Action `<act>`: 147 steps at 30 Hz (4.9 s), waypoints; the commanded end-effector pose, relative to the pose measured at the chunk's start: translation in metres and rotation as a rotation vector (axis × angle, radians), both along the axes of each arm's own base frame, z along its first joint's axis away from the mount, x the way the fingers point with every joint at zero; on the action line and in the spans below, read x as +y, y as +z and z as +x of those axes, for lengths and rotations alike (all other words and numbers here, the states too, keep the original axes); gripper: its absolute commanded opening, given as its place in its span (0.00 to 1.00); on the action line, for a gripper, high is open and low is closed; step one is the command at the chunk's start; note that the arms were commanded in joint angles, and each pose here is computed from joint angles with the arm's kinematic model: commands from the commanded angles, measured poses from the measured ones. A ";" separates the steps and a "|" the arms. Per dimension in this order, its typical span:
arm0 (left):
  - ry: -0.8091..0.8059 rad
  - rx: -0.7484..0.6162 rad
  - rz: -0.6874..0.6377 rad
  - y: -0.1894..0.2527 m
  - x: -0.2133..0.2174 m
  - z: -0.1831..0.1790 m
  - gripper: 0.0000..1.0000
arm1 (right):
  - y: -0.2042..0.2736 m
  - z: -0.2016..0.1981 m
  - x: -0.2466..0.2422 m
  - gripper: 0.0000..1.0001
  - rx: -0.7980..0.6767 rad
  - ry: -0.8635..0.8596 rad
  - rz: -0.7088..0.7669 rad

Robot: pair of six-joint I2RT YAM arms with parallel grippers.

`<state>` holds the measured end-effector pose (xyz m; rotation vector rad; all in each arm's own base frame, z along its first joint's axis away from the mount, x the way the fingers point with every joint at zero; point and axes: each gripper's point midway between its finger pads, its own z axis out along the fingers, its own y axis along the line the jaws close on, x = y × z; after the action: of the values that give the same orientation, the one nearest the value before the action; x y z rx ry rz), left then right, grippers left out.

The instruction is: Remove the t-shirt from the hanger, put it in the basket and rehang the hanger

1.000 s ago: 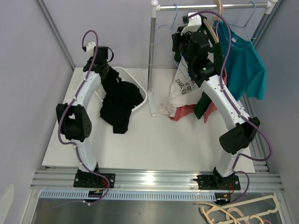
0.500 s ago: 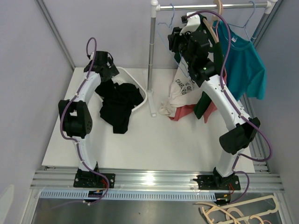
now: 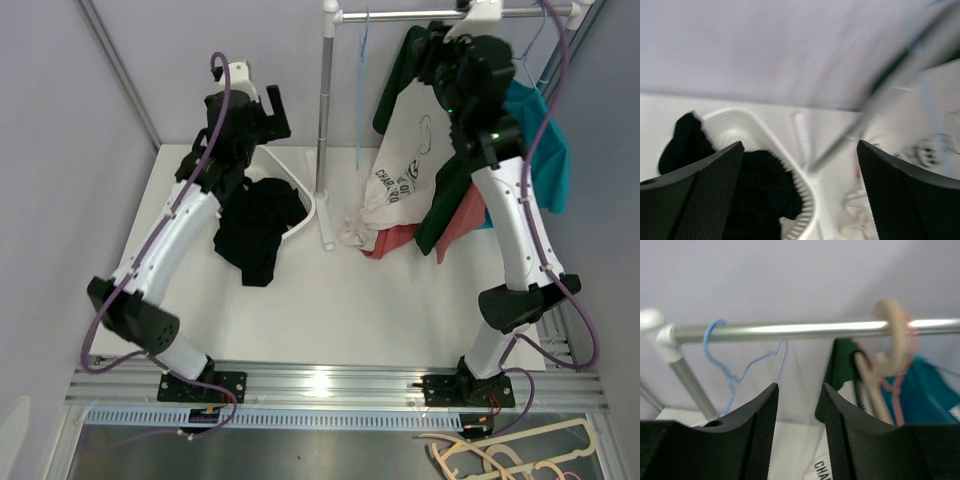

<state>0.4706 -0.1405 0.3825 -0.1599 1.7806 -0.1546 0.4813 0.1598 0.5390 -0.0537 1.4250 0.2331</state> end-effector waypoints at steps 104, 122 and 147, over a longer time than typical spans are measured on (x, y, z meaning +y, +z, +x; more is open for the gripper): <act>-0.416 -0.377 0.237 0.056 -0.169 -0.077 0.99 | -0.056 0.023 -0.095 0.40 0.237 0.029 -0.045; -0.408 -0.363 0.248 0.046 -0.169 -0.075 1.00 | -0.083 0.033 -0.090 0.38 0.304 0.057 -0.041; -0.411 -0.359 0.263 0.038 -0.173 -0.071 0.99 | -0.114 0.051 -0.091 0.35 0.372 0.034 -0.038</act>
<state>0.4002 -0.3115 0.4124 0.4110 1.4739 -0.2269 0.5336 0.0683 0.4296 -0.0730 1.7805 0.2421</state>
